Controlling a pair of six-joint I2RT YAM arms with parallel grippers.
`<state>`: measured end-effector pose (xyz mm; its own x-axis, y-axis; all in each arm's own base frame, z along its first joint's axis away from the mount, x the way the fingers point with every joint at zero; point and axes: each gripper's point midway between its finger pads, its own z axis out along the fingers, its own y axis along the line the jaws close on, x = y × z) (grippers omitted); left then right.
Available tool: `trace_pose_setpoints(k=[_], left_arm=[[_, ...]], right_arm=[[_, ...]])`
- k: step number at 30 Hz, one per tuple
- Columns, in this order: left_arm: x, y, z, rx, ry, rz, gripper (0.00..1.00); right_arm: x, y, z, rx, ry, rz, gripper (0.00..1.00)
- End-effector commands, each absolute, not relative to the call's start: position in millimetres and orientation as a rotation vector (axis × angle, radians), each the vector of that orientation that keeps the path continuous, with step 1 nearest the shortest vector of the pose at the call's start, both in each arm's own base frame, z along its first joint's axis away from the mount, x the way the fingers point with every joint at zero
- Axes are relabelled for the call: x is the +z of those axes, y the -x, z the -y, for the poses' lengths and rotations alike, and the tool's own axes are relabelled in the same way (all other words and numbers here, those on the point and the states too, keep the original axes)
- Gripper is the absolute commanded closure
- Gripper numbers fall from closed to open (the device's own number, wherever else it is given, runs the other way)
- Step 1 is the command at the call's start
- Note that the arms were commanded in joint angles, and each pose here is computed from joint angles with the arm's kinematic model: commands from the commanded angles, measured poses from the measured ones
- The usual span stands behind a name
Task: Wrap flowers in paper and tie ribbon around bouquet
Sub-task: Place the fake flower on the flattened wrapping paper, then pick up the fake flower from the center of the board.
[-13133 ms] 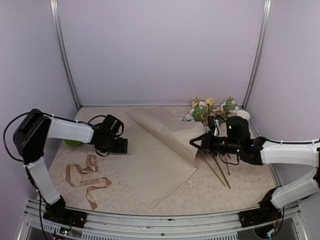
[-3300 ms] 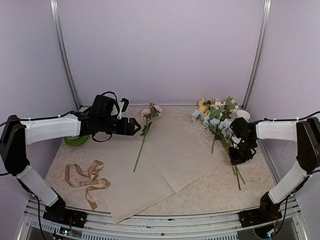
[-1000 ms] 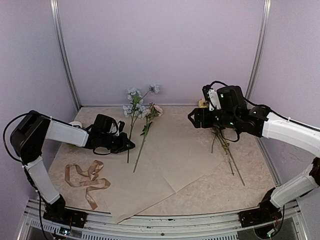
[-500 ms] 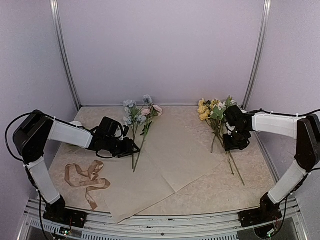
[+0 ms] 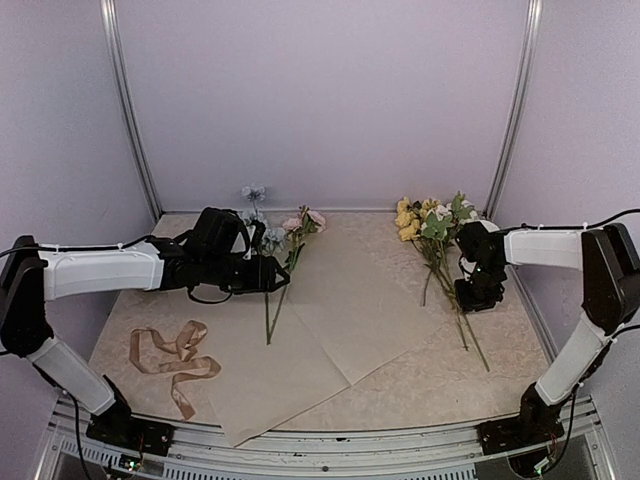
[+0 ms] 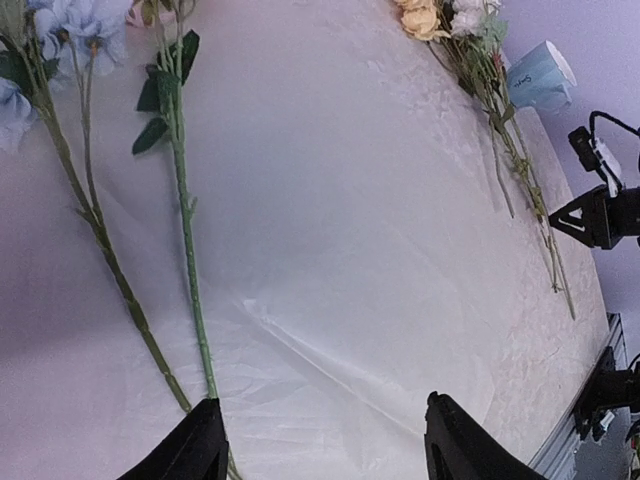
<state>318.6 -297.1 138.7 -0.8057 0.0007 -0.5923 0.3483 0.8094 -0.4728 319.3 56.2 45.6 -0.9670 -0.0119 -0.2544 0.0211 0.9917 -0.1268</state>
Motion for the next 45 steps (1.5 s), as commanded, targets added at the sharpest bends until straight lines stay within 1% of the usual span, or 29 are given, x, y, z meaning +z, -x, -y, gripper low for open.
trace_pose_setpoints(k=[1,4,9,10,11,13,14,17,21,24,26,30,33,35,36,37,39,40,41,43,45], left_arm=[[164.6,-328.0,276.0,-0.647,-0.265,-2.347,0.33],[173.3,-330.5,267.6,-0.638,-0.253,-2.324,0.33],[171.0,-330.0,259.7,-0.641,-0.228,-2.316,0.33],[169.2,-329.7,259.7,-0.647,-0.227,-2.319,0.34],[167.8,-329.6,260.0,-0.652,-0.225,-2.322,0.34],[165.9,-329.5,261.0,-0.654,-0.228,-2.323,0.34],[165.4,-329.7,261.4,-0.654,-0.230,-2.324,0.34],[166.3,-330.5,262.0,-0.650,-0.244,-2.316,0.33],[168.8,-332.1,262.9,-0.644,-0.262,-2.308,0.27],[175.8,-330.8,266.5,-0.656,-0.287,-2.289,0.21],[180.2,-329.6,268.3,-0.654,-0.303,-2.274,0.18],[183.7,-329.3,268.2,-0.638,-0.316,-2.265,0.17],[188.9,-329.3,269.4,-0.638,-0.328,-2.254,0.17],[198.7,-326.9,274.9,-0.659,-0.363,-2.215,0.17],[206.9,-322.8,280.6,-0.680,-0.389,-2.186,0.17],[217.4,-317.8,288.3,-0.690,-0.446,-2.136,0.18],[246.8,-303.4,309.5,-0.735,-0.548,-2.003,0.17],[262.3,-292.3,322.5,-0.777,-0.612,-1.926,0.17],[275.9,-277.3,336.8,-0.832,-0.679,-1.854,0.15],[303.5,-241.6,364.8,-0.983,-0.812,-1.698,0.12],[323.9,-210.1,384.3,-1.120,-0.900,-1.570,0.11]], right_arm=[[21.7,-312.1,-50.8,-0.208,0.022,-2.948,0.68],[12.0,-310.1,-37.7,-0.269,-0.006,-2.972,0.68],[1.9,-312.7,-43.9,-0.194,0.029,-2.984,0.67],[-0.2,-312.2,-43.9,-0.197,0.047,-2.991,0.71],[-1.5,-312.2,-43.6,-0.204,0.065,-2.995,0.79],[1.8,-312.4,-38.8,-0.246,0.083,-2.991,0.97],[5.9,-313.5,-34.9,-0.280,0.083,-2.981,1.00],[26.3,-321.3,-24.9,-0.371,0.087,-2.921,1.00],[64.4,-336.1,-25.6,-0.414,0.119,-2.816,1.00],[111.4,-347.7,-25.9,-0.494,0.112,-2.696,1.00],[148.1,-356.6,-32.4,-0.474,0.103,-2.606,1.00],[188.6,-357.6,-49.1,-0.302,0.091,-2.527,1.00],[219.4,-355.7,-71.1,-0.116,0.121,-2.439,1.00],[253.4,-354.6,-104.9,0.109,0.214,-2.315,1.00],[274.9,-348.7,-133.7,0.298,0.297,-2.225,1.00],[300.2,-340.1,-164.0,0.493,0.384,-2.106,1.00],[351.4,-303.4,-225.6,0.914,0.564,-1.801,1.00],[374.9,-278.5,-249.9,1.086,0.644,-1.630,1.00],[390.7,-253.9,-269.2,1.201,0.717,-1.477,1.00],[412.8,-218.8,-298.5,1.284,0.814,-1.248,1.00],[422.7,-203.3,-324.9,1.326,0.859,-1.160,1.00]])
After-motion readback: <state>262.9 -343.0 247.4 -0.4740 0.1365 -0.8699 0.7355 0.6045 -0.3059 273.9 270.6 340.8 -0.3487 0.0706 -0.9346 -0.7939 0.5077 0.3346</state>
